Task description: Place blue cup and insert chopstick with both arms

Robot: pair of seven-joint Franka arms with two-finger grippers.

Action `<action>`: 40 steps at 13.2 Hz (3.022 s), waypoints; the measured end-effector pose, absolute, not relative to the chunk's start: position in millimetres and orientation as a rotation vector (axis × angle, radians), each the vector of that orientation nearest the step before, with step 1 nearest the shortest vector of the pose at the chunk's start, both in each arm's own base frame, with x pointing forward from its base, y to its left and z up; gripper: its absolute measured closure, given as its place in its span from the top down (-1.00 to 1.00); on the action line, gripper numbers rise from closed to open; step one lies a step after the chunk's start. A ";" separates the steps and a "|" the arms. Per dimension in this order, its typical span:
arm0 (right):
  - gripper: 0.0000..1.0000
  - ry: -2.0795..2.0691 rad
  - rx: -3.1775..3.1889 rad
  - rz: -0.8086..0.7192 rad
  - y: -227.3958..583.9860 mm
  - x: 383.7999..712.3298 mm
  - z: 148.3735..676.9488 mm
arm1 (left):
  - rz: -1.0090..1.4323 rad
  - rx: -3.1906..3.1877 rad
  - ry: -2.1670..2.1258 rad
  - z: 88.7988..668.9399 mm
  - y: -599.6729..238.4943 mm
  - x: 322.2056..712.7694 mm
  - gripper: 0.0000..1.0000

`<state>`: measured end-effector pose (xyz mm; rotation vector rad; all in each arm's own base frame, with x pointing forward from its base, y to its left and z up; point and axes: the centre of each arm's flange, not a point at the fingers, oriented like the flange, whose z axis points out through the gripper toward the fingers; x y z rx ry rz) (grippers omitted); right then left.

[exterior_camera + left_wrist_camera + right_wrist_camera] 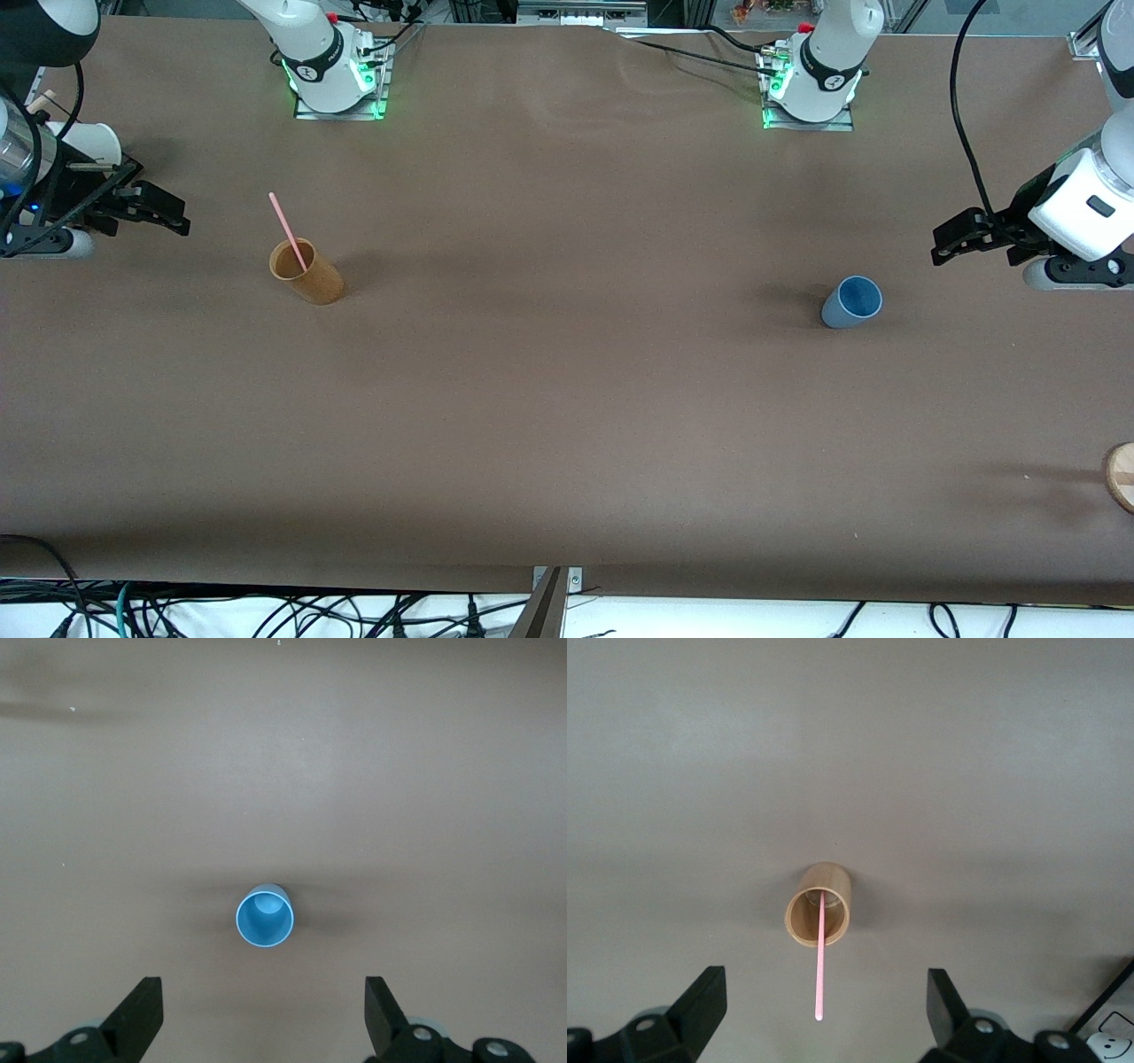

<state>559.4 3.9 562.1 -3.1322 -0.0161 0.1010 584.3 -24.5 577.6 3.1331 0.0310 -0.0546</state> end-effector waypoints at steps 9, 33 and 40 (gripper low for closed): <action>1.00 0.050 -3.097 0.065 -15.0 562.3 566.8 | -0.059 3.133 0.030 576.0 -24.7 585.0 1.00; 1.00 0.069 -3.100 0.072 -22.0 565.4 565.0 | -0.060 3.133 0.030 575.7 -24.7 585.1 1.00; 1.00 0.067 -3.123 0.081 -24.9 565.5 563.5 | -0.059 3.133 0.030 575.9 -24.8 585.1 1.00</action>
